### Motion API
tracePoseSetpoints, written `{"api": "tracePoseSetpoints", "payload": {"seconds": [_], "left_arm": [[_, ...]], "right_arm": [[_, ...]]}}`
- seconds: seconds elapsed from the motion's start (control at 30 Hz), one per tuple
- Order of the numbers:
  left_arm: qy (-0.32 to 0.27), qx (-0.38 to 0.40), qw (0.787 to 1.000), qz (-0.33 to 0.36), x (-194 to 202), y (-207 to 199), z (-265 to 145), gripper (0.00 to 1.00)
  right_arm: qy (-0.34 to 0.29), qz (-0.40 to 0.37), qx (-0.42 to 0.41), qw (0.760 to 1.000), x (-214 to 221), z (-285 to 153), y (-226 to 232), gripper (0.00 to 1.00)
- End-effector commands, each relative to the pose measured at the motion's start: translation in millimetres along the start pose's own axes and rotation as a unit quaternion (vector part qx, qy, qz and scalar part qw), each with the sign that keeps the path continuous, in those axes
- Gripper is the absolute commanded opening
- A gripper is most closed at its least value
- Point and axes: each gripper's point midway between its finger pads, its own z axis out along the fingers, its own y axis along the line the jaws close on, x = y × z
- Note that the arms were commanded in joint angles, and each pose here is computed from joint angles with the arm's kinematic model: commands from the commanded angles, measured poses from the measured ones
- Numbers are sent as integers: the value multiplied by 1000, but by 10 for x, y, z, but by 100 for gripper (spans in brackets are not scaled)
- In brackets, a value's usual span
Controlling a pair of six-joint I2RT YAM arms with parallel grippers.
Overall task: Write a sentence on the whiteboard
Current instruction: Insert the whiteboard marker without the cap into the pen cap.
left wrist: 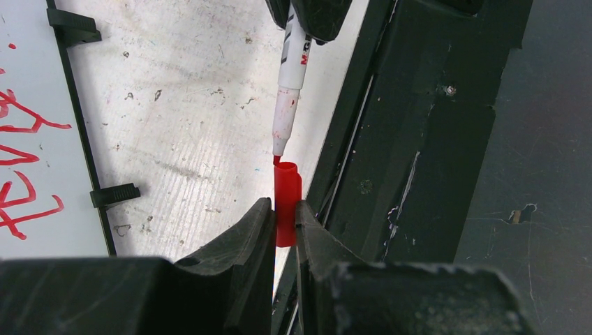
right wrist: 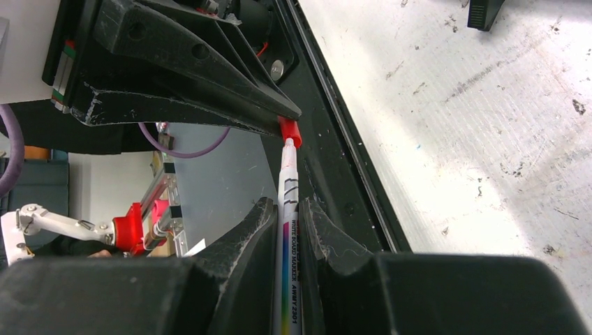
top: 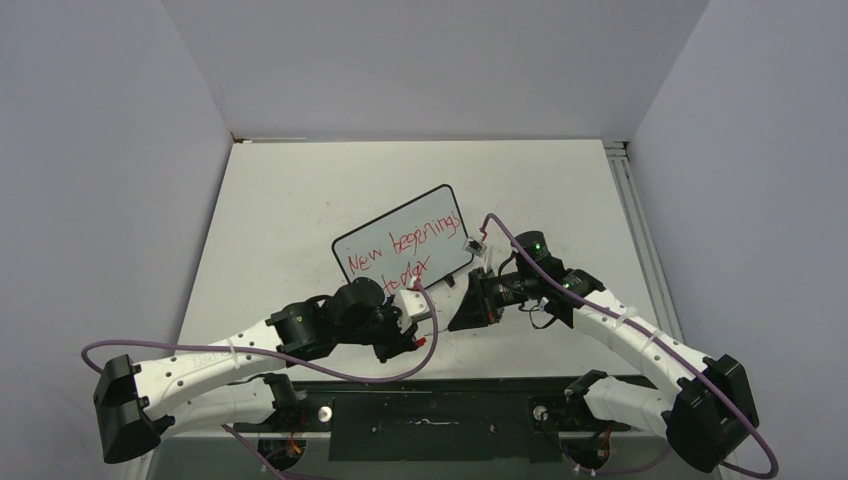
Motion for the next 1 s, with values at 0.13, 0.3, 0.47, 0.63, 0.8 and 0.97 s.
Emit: {"api": "tracePoseSetpoints", "payload": {"seconds": [0.13, 0.3, 0.47, 0.63, 0.8, 0.97], "left_arm": [[-15, -8, 1000, 11, -121, 14, -20, 0], [-12, -11, 1000, 9, -120, 26, -13, 0], [-17, -12, 1000, 10, -137, 23, -26, 0], [-20, 1, 1000, 13, -141, -21, -34, 0], [-23, 7, 1000, 17, -147, -41, -44, 0], [-26, 7, 999, 18, -152, -46, -56, 0]], "right_arm": [[-1, -22, -21, 1000, -7, 27, 79, 5], [0, -21, -22, 1000, 16, 24, 83, 5], [0, -21, -18, 1000, 31, 28, 69, 5], [-5, -20, -16, 1000, 0, 35, 64, 5], [-5, -19, -15, 1000, -5, 45, 49, 5], [-5, -18, -15, 1000, -3, 46, 45, 6]]}}
